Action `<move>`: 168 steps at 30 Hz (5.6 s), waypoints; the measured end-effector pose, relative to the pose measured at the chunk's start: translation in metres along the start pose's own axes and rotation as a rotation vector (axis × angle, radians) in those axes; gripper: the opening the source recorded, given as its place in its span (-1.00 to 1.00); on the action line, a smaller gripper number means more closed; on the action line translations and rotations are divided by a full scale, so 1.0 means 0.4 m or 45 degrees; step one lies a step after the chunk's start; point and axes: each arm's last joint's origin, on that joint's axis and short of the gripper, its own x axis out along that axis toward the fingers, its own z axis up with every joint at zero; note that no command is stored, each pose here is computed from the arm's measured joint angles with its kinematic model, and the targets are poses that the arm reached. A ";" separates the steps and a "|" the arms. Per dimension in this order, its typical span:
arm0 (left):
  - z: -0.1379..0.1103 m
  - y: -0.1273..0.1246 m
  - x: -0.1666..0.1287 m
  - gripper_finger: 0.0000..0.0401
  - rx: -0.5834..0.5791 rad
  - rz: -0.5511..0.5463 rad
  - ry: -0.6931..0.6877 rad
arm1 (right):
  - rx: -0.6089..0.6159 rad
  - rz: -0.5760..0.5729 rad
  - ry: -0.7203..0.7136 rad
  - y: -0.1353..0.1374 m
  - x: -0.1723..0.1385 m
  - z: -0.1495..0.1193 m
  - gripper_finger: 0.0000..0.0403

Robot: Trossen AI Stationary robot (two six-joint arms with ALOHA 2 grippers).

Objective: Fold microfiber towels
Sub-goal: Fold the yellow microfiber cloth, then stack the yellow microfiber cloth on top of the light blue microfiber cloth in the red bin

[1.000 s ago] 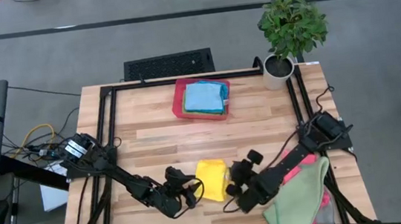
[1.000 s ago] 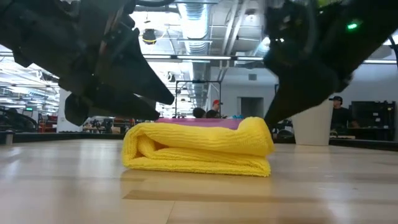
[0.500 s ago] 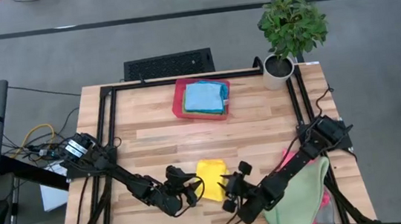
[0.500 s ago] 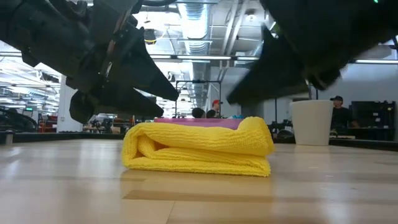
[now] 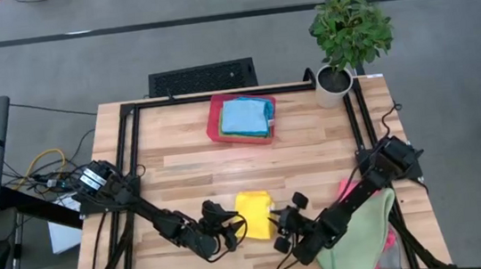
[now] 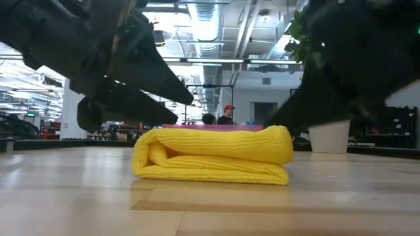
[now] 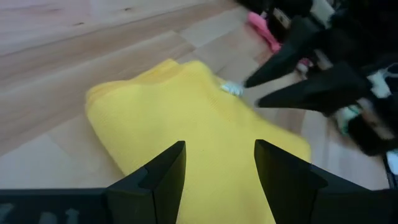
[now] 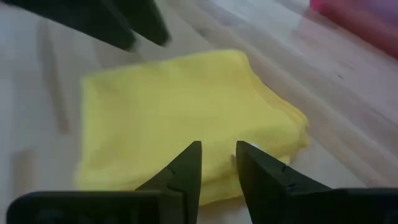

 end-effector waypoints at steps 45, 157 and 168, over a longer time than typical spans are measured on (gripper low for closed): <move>-0.082 0.014 0.051 -0.08 0.040 -0.029 0.182 | -0.097 -0.029 -0.156 -0.036 0.154 -0.043 -0.40; 0.255 0.124 0.058 0.04 0.078 -0.204 0.802 | 0.293 0.231 0.380 -0.092 -0.028 0.098 0.12; 0.177 0.115 -0.018 0.04 -0.037 0.083 1.011 | 0.438 0.282 0.550 -0.133 -0.041 0.144 0.19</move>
